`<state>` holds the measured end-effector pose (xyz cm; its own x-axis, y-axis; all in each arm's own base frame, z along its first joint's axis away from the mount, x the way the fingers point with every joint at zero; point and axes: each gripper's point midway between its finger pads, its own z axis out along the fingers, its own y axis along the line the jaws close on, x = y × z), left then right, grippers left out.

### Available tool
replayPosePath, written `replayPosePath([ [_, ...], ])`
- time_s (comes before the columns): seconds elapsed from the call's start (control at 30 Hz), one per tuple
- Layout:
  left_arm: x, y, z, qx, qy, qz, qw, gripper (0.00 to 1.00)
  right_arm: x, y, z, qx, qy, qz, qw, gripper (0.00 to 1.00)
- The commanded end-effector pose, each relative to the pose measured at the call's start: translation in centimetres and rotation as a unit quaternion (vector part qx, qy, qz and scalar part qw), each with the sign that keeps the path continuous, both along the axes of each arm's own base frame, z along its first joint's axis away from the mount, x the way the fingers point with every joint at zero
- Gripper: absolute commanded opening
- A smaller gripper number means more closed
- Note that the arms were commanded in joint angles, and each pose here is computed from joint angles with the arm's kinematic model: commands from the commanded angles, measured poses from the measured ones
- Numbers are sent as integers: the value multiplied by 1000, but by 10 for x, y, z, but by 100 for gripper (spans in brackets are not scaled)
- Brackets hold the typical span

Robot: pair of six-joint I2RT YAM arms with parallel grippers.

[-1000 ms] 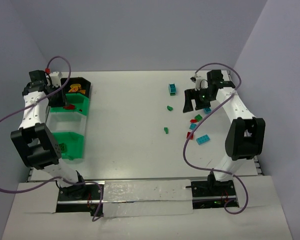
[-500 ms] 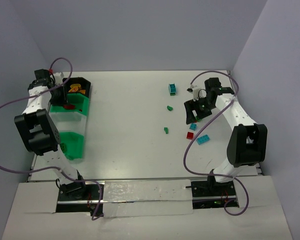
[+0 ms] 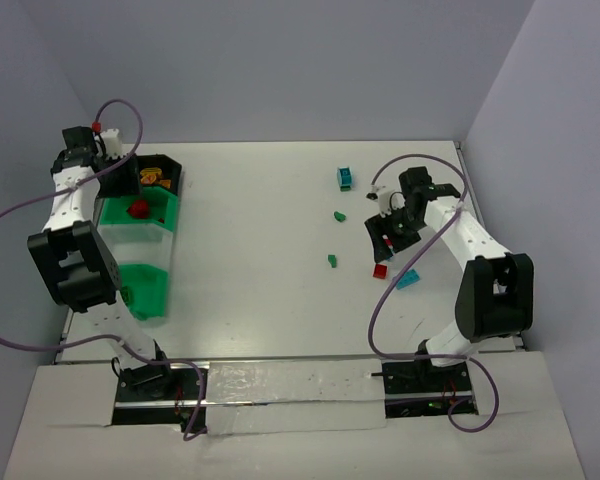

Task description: Sort the legos into containers by color

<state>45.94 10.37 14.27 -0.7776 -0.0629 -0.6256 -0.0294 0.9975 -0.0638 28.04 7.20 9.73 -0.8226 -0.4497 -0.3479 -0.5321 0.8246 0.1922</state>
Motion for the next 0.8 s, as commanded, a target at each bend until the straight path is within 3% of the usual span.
replayPosePath([
  [0.0, 26, -37, 86, 2, -120, -54, 991, 73, -4, 2, -1, -18, -10, 22, 1000, 68],
  [0.2, 24, -57, 100, 0, -136, -77, 988, 74, -13, 8, -12, -30, 5, 50, 998, 66],
  [0.4, 15, -73, 100, -21, -134, -121, 983, 74, -16, 14, -24, -47, -3, 104, 994, 70],
  [0.6, 6, -96, 105, -55, -131, -188, 972, 76, 0, 3, -38, -86, -23, 169, 982, 73],
  [0.77, 6, -100, 108, -62, -133, -190, 971, 76, 9, 1, -49, -98, -20, 201, 974, 73],
])
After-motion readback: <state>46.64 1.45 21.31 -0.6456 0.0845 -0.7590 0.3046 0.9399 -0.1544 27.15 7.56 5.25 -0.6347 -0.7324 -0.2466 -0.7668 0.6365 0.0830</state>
